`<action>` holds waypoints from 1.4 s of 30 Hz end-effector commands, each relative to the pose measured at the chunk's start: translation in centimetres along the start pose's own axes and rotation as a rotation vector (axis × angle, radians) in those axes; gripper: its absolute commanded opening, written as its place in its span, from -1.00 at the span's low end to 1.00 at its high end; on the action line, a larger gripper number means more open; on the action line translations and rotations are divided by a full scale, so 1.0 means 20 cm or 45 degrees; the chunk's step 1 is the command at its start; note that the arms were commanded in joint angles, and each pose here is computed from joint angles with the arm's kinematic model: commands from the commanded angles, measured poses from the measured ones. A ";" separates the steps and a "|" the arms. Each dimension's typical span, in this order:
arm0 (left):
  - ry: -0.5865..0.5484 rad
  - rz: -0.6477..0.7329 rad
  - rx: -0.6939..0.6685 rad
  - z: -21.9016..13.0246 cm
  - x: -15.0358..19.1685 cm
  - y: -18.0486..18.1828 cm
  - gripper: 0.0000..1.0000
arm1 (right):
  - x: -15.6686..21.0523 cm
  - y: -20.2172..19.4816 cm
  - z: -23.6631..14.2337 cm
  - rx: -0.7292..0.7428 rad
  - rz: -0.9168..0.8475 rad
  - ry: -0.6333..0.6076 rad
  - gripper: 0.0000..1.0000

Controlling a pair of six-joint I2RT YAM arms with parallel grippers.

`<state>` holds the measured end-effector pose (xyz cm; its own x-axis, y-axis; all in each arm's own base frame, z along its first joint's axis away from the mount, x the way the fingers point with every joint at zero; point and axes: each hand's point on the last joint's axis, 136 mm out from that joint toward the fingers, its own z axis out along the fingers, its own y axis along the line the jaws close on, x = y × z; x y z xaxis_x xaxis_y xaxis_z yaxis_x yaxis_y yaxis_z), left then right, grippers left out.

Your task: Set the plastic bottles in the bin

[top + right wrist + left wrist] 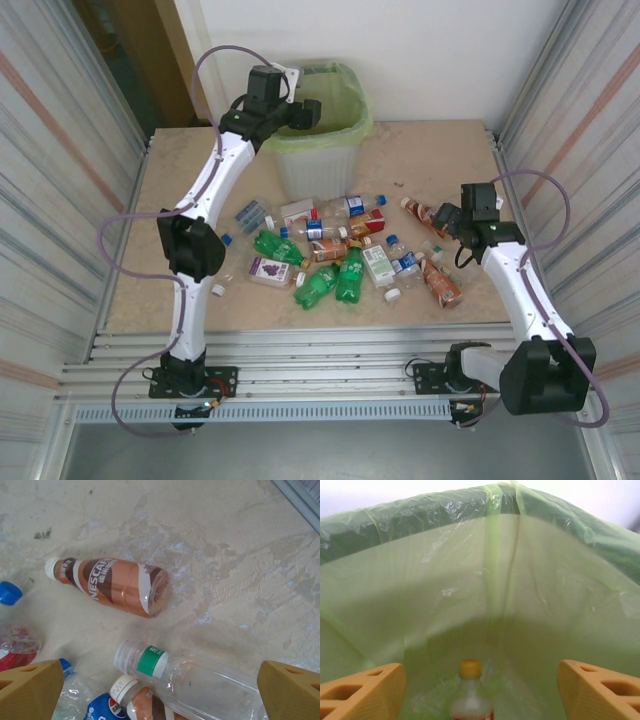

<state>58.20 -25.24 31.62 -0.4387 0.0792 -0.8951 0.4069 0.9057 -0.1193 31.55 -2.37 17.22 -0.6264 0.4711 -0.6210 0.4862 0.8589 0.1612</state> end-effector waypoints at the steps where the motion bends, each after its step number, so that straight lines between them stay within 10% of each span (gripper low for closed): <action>1: -0.024 0.016 -0.006 -0.01 -0.04 -0.01 0.61 | 0.02 -0.02 -0.02 -0.005 0.034 0.010 0.95; 21: -0.294 0.003 0.020 -0.74 -0.45 -0.13 0.97 | -0.04 0.01 -0.07 -0.062 0.016 -0.054 0.96; 42: 0.133 -0.398 -0.530 -1.44 0.92 0.43 0.97 | -0.05 0.01 -0.08 -0.057 0.028 -0.096 0.95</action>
<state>32.29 -6.34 29.56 -0.5152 -0.1109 -0.8498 0.0189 0.9899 -0.1406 31.19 -2.07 19.20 -0.5822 0.4722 -0.6619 0.4584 0.8630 0.2124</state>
